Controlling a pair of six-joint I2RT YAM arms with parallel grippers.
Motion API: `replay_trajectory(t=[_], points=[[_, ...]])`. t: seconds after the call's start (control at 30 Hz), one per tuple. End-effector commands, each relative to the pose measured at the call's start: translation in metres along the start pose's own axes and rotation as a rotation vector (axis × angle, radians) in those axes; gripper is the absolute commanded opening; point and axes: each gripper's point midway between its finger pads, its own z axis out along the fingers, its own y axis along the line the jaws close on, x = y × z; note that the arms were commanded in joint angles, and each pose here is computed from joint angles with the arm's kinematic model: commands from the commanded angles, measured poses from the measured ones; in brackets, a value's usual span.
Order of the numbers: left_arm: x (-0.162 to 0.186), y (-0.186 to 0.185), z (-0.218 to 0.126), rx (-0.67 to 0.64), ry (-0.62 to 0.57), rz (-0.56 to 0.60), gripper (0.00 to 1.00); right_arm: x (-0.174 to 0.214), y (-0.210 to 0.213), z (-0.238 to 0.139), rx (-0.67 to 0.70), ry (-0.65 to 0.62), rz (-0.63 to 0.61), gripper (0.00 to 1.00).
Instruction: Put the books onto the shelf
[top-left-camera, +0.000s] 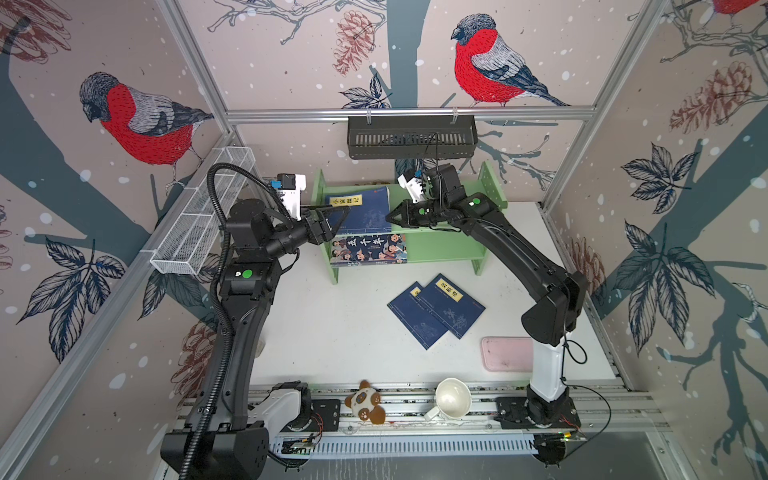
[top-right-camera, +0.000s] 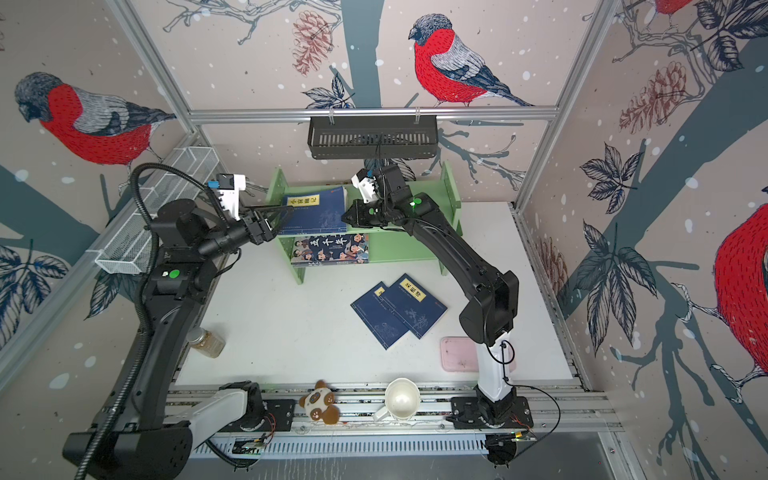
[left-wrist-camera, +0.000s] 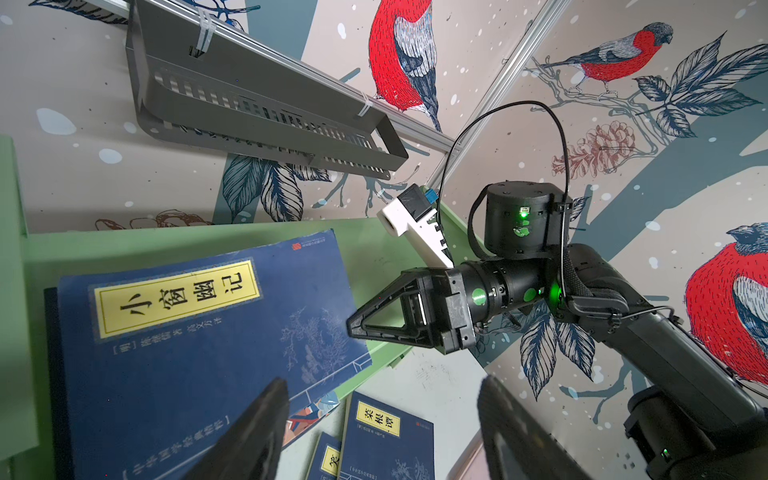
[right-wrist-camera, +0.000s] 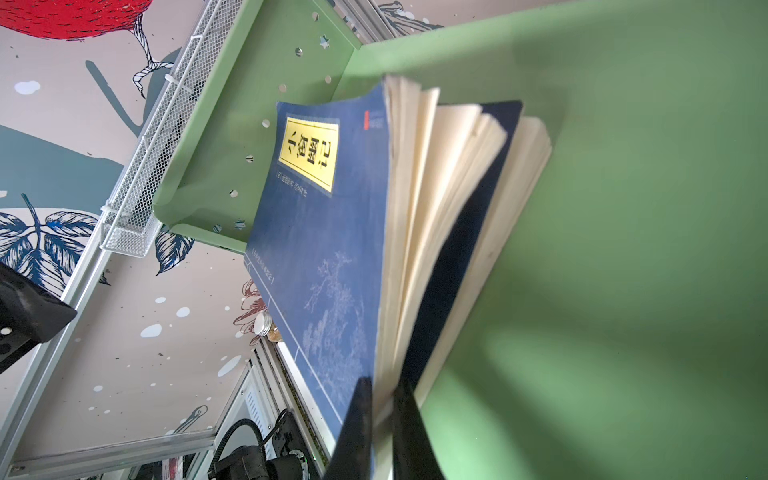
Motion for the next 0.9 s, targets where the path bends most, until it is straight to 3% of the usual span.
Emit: replay_trajectory(t=[0.0,0.87], points=[[-0.0050,-0.0046,-0.0015,0.011,-0.017,0.024,0.73,0.0004,-0.0030,0.0021,0.005,0.001,0.001,0.03],[-0.0025,-0.0033,-0.0003,0.015,-0.008,0.018,0.73,-0.0012,-0.0062,0.0068,-0.013,0.004,0.066,0.02]])
